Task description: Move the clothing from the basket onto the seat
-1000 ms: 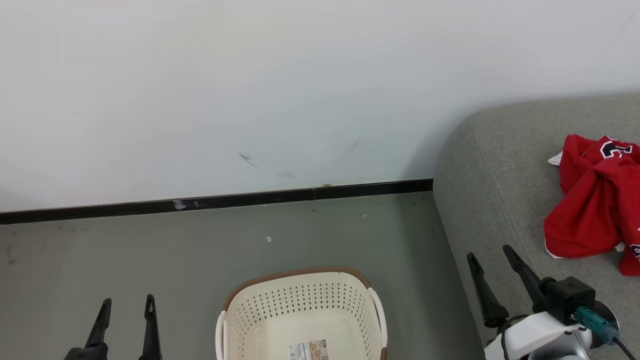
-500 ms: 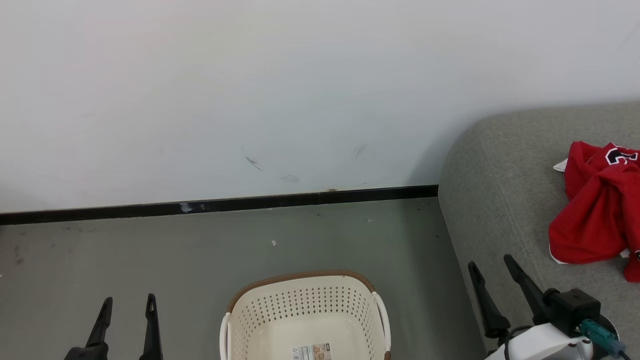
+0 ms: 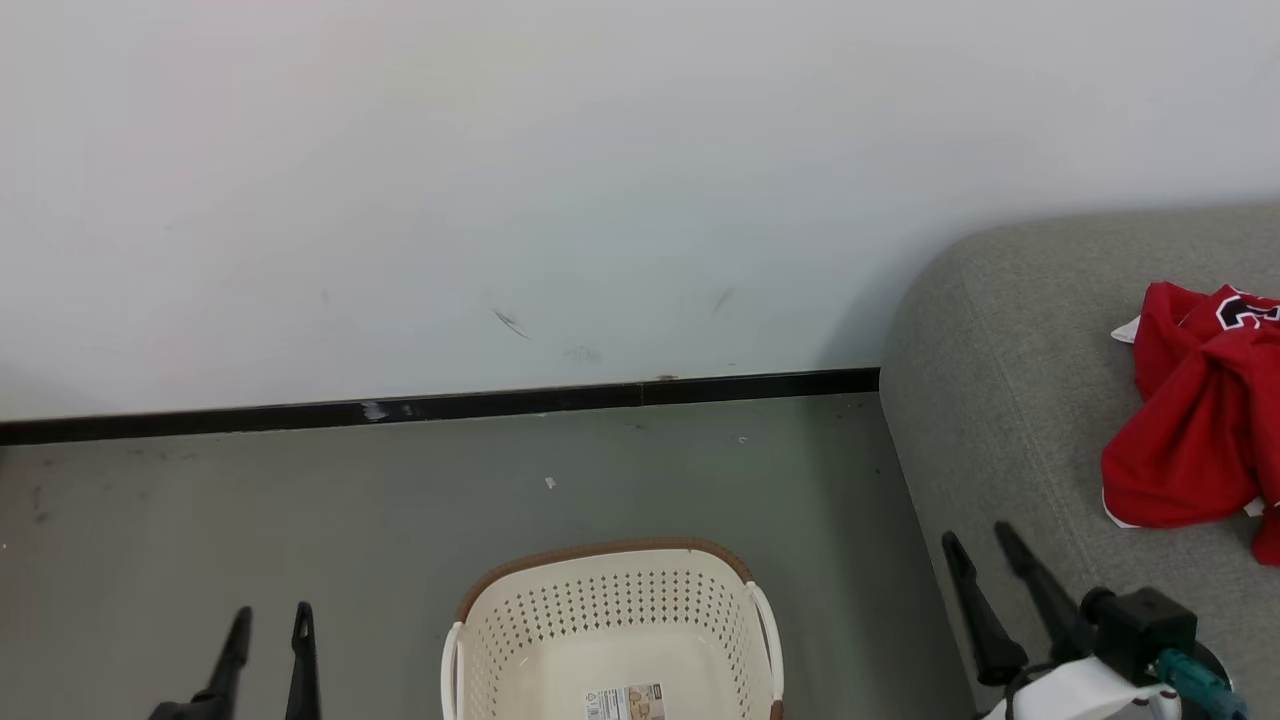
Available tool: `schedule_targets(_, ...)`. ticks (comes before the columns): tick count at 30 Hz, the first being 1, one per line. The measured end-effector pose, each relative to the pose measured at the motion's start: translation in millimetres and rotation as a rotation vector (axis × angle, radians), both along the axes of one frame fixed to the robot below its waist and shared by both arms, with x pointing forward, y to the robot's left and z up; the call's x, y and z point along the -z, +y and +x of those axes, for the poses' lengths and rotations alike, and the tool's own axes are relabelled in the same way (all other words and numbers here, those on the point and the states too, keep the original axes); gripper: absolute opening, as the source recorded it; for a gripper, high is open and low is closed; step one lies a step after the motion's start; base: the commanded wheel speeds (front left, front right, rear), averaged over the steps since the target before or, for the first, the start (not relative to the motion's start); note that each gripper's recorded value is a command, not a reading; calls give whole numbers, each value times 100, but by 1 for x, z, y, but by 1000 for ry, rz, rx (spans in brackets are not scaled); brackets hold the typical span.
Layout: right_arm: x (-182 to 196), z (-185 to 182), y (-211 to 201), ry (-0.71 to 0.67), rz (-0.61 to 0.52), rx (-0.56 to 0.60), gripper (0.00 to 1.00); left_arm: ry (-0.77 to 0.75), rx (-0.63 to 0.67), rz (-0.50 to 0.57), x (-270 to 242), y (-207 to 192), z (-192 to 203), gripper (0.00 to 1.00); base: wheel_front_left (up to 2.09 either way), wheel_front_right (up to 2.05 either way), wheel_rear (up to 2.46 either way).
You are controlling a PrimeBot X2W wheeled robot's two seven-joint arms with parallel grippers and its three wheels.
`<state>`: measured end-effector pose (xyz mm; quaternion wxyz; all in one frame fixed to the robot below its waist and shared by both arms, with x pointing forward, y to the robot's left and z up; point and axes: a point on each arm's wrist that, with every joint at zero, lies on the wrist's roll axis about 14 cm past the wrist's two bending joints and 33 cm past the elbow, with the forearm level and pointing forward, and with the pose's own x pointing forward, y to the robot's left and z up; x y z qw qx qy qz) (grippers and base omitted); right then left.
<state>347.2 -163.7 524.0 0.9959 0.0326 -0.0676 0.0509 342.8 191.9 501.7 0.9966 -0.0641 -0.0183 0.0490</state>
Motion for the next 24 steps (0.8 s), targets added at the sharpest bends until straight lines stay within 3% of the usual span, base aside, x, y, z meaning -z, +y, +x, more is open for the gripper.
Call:
schedule_targets(5,27,-11,5,84,12,-5,0,63,3,-35,20,-11,-7,0,0,0,0)
schedule_targets(13,27,-13,7,87,88,-6,0,94,-7,-120,26,-9,-8,0,0,0,0)
schedule_targets(21,22,-12,6,78,231,2,0,136,-28,-259,35,-5,-8,0,0,0,0)
schedule_targets(24,24,-10,-4,94,336,33,0,147,-35,-331,37,-5,-8,0,0,0,0)
